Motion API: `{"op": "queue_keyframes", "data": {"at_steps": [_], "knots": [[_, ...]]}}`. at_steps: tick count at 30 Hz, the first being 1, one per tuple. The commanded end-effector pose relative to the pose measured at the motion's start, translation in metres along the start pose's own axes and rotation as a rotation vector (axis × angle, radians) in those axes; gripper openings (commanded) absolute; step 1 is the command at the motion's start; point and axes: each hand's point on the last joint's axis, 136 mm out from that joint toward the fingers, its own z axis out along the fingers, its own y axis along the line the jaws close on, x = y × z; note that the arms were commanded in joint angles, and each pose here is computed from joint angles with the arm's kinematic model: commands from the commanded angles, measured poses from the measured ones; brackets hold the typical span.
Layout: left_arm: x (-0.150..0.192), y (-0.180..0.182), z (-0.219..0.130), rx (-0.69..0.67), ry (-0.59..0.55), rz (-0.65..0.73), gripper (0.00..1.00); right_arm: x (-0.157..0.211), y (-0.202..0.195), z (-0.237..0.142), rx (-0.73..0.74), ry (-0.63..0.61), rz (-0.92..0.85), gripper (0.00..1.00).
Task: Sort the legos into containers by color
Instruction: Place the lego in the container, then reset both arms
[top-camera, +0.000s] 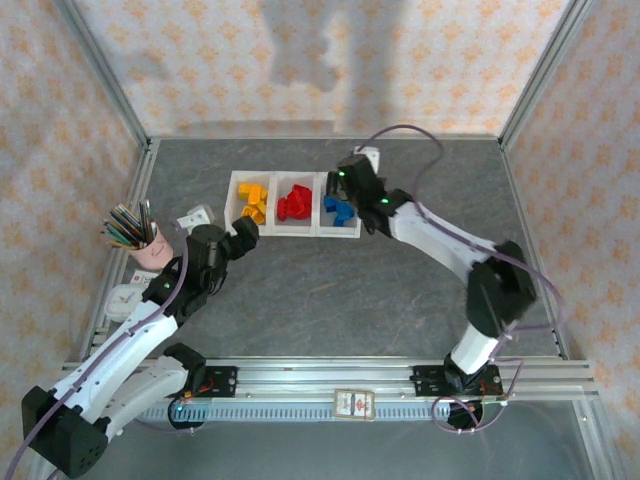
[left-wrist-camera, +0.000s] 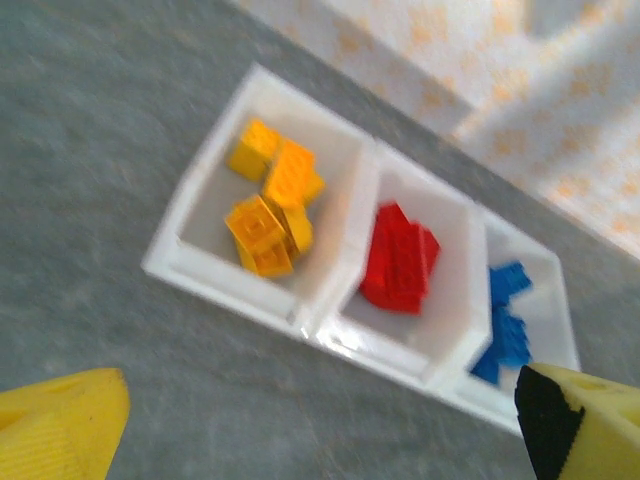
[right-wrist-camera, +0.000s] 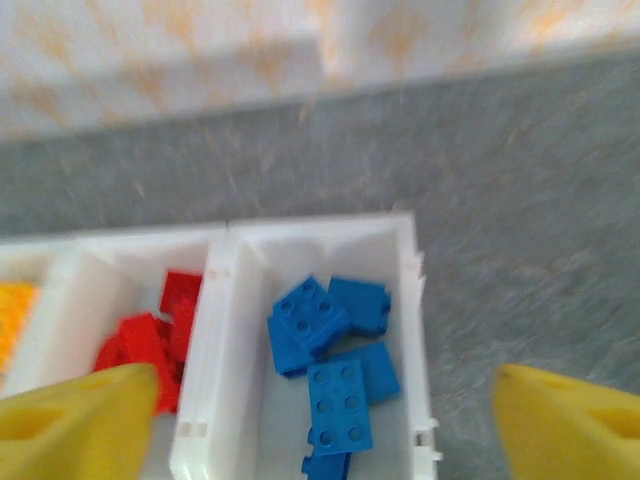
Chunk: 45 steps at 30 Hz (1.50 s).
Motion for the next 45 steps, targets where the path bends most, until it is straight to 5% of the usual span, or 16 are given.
{"op": "queue_keyframes", "data": {"at_steps": [1, 7, 11, 18, 26, 33, 45], "knots": [[-0.043, 0.023, 0.005, -0.135, -0.235, 0.057, 1.00, -0.033, -0.065, -0.031, 0.165, -0.169, 0.107, 1.00], [-0.068, 0.086, 0.035, -0.329, -0.378, 0.178, 1.00, 0.004, -0.237, -0.064, 0.658, -0.335, 0.173, 1.00], [-0.065, 0.106, 0.044, -0.353, -0.428, 0.289, 1.00, 0.039, -0.301, -0.053, 0.734, -0.327, 0.204, 1.00], [-0.043, 0.101, 0.049, -0.195, -0.545, 0.392, 1.00, 0.058, -0.286, -0.041, 0.485, -0.466, 0.093, 1.00], [-0.020, 0.092, 0.077, -0.054, -0.527, 0.465, 1.00, 0.073, -0.265, -0.026, 0.265, -0.491, 0.037, 1.00], [-0.029, 0.120, 0.089, -0.210, -0.480, 0.362, 1.00, 0.072, -0.270, -0.024, 0.282, -0.485, 0.050, 1.00], [-0.030, 0.121, 0.087, -0.211, -0.495, 0.361, 1.00, 0.073, -0.264, -0.019, 0.229, -0.461, 0.026, 1.00]]}}
